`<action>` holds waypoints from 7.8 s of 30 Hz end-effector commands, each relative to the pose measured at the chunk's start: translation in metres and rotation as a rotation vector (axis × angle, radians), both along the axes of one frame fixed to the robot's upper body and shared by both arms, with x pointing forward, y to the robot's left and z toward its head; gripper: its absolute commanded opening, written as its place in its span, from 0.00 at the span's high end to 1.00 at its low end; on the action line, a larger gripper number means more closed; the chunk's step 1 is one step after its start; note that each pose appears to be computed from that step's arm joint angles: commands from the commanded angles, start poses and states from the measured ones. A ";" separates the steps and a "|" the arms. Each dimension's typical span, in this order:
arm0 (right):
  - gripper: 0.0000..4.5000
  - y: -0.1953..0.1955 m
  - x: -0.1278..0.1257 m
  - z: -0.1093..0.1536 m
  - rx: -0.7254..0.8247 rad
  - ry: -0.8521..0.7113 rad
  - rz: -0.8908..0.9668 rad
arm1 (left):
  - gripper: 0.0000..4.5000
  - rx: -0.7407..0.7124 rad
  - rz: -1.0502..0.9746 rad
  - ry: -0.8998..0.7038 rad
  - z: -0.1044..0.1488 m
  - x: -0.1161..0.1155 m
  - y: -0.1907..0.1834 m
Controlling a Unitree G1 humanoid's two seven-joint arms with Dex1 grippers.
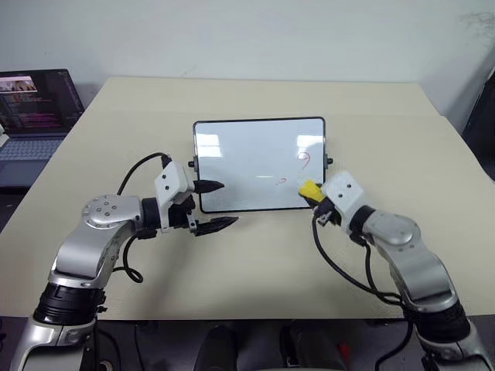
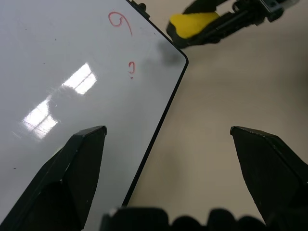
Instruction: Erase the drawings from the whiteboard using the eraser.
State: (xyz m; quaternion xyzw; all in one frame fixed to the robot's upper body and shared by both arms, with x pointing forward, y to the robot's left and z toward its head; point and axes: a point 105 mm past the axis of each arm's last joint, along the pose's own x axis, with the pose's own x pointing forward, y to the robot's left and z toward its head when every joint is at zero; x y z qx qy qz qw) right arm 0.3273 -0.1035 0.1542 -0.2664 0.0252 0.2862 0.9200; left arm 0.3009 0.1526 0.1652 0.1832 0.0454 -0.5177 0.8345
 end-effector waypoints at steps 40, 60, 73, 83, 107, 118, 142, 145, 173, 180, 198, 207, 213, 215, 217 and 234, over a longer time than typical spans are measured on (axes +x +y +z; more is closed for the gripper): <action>0.71 0.019 0.051 -0.005 -0.121 -0.077 0.011 | 0.00 -0.015 -0.004 -0.040 0.009 -0.005 -0.001; 0.71 0.003 0.055 -0.023 -0.203 0.009 -0.003 | 0.00 -0.021 0.003 -0.032 0.007 -0.008 -0.001; 0.71 -0.014 0.079 0.027 -0.162 -0.234 -0.156 | 0.00 -0.023 -0.003 -0.029 0.007 -0.009 -0.002; 0.71 -0.005 0.054 -0.024 -0.306 -0.005 0.024 | 0.00 -0.021 -0.009 -0.029 0.007 -0.009 -0.003; 0.71 -0.013 0.078 0.010 -0.248 -0.147 -0.091 | 0.00 -0.026 -0.002 -0.023 0.005 -0.014 -0.002; 0.71 0.009 0.058 -0.006 -0.165 -0.037 0.007 | 0.00 -0.032 -0.020 -0.014 0.004 -0.014 -0.007; 0.71 0.034 0.043 -0.011 -0.207 -0.084 0.097 | 0.00 0.021 0.076 -0.016 -0.002 -0.001 0.013; 0.71 0.035 0.043 -0.020 -0.359 -0.139 0.135 | 0.00 0.024 0.073 -0.012 -0.003 -0.001 0.013; 0.71 0.040 0.051 -0.021 -0.417 -0.177 0.133 | 0.00 0.038 0.049 0.016 -0.005 -0.007 0.014; 0.71 0.025 0.058 -0.012 -0.396 -0.221 0.039 | 0.00 0.031 0.032 0.022 -0.004 -0.009 0.011; 0.71 0.022 0.036 -0.038 -0.338 0.024 0.144 | 0.00 0.001 -0.019 0.021 0.003 -0.015 0.000; 0.71 -0.015 0.046 -0.018 -0.297 -0.053 -0.039 | 0.00 -0.026 -0.103 0.023 0.011 -0.018 -0.015; 0.71 -0.036 0.033 -0.026 -0.270 -0.011 -0.089 | 0.00 -0.025 -0.141 0.026 0.013 -0.016 -0.021; 0.71 -0.033 0.025 -0.021 -0.179 0.000 -0.094 | 0.00 -0.026 -0.169 0.027 0.014 -0.016 -0.026; 0.71 -0.037 0.012 -0.008 -0.018 0.014 -0.125 | 0.00 -0.037 -0.217 0.021 0.018 -0.018 -0.036; 0.71 -0.113 0.005 -0.039 0.287 0.139 -0.544 | 0.00 -0.037 -0.491 -0.120 0.019 0.002 -0.130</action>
